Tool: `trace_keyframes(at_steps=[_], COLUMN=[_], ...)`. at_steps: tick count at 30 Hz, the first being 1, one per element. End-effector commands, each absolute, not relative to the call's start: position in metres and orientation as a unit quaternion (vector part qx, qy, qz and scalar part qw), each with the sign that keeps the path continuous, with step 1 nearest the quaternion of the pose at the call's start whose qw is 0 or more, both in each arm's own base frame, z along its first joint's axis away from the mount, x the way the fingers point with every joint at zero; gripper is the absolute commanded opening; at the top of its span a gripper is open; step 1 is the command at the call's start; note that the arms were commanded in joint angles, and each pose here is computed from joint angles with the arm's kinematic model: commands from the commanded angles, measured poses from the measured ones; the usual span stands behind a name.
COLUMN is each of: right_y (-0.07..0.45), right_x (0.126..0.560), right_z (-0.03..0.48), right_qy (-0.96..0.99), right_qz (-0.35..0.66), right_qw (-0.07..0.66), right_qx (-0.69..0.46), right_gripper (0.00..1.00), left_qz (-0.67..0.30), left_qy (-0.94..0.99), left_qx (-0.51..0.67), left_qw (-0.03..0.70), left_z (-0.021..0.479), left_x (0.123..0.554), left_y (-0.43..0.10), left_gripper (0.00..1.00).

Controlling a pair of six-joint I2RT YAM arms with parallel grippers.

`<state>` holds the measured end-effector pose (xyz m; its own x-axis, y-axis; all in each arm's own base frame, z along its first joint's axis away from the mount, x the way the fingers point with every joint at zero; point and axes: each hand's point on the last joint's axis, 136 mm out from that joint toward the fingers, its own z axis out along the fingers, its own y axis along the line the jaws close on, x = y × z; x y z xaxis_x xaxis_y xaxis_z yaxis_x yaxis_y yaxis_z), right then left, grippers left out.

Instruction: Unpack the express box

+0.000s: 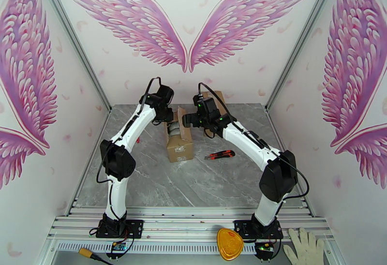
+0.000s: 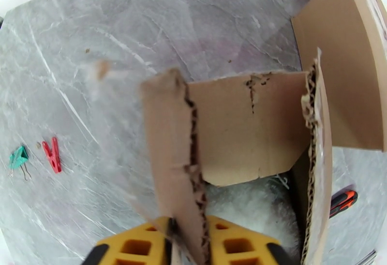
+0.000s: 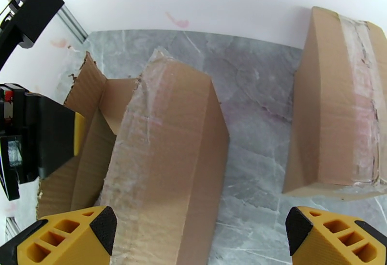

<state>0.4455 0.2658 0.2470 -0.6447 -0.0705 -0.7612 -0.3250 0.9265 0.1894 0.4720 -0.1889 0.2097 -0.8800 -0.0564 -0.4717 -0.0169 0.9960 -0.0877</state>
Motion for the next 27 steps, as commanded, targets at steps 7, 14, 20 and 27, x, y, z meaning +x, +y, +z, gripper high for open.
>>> trace_keyframes(at_steps=[7, 14, 20, 27], right_y=[0.272, 0.293, 0.303, 0.301], right_x=[0.448, 0.45, 0.448, 0.446], right_z=[0.271, 0.253, 0.236, 0.227], right_qy=[0.898, 0.913, 0.919, 0.921], right_qz=[0.088, 0.044, -0.021, -0.043], right_qw=[0.415, 0.382, 0.364, 0.35], right_qx=[-0.12, -0.135, -0.154, -0.166], right_gripper=[0.95, 0.9, 0.86, 0.79], left_qz=[-0.102, -0.139, -0.152, -0.151], left_qy=[0.962, 0.957, 0.951, 0.949], left_qx=[0.009, -0.004, -0.016, -0.021], left_qw=[0.252, 0.253, 0.268, 0.276], left_z=[0.23, 0.23, 0.236, 0.238], left_x=[0.464, 0.455, 0.451, 0.448], left_y=[-0.195, -0.195, -0.193, -0.189], left_gripper=[0.05, 0.0, 0.0, 0.0])
